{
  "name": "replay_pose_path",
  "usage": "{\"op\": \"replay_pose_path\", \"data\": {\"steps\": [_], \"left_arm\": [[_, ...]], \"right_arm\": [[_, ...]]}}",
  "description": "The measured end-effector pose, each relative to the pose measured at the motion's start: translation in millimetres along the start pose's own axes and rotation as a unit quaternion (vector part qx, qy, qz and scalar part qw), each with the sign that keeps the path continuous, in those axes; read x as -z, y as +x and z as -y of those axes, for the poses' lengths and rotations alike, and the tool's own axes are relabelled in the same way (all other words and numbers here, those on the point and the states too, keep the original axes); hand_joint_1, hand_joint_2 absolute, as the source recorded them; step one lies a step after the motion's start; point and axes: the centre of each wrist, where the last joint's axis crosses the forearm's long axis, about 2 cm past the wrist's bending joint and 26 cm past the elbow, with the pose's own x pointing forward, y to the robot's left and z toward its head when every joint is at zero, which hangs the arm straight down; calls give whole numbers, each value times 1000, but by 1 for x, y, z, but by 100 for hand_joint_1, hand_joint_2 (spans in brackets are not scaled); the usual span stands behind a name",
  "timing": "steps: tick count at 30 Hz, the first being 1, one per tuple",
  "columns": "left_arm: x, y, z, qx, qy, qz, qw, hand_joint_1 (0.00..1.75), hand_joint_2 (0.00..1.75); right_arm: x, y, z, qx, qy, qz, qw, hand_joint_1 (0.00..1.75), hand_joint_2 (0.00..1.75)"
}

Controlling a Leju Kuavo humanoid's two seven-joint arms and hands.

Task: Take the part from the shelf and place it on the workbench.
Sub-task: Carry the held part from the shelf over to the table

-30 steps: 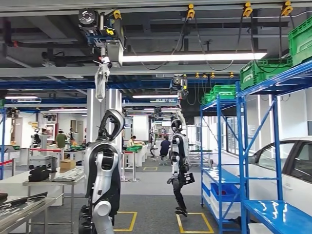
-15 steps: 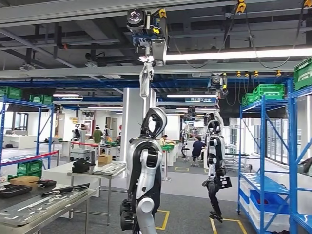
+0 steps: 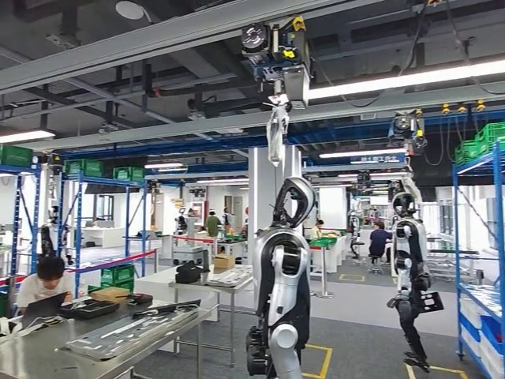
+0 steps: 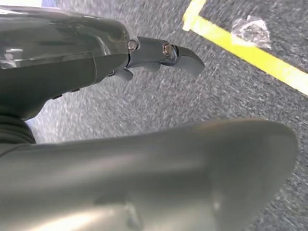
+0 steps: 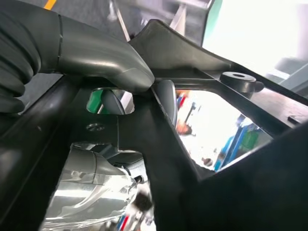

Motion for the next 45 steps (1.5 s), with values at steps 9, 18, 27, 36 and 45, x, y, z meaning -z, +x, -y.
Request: {"op": "replay_pose_path", "data": {"steps": [9, 18, 27, 36, 45], "left_arm": [[0, 1, -1, 5, -1, 4, 1000, 0, 175], [1, 1, -2, 6, 0, -2, 1000, 0, 175], [-1, -2, -1, 8, -2, -10, 1000, 0, 175], [1, 2, -1, 7, -2, -5, 1000, 0, 175], [1, 2, -1, 7, -1, -2, 1000, 0, 175]], "right_arm": [[0, 2, 1, -2, 0, 4, 1000, 175, 175], [-5, 2, -1, 1, -4, 3, 1000, 175, 175], [-3, 3, -2, 1, -7, 12, 1000, 175, 175], [-4, 1, -3, 6, -9, 11, 1000, 175, 175], [-5, 0, -2, 10, -10, 8, 1000, 175, 175]]}}
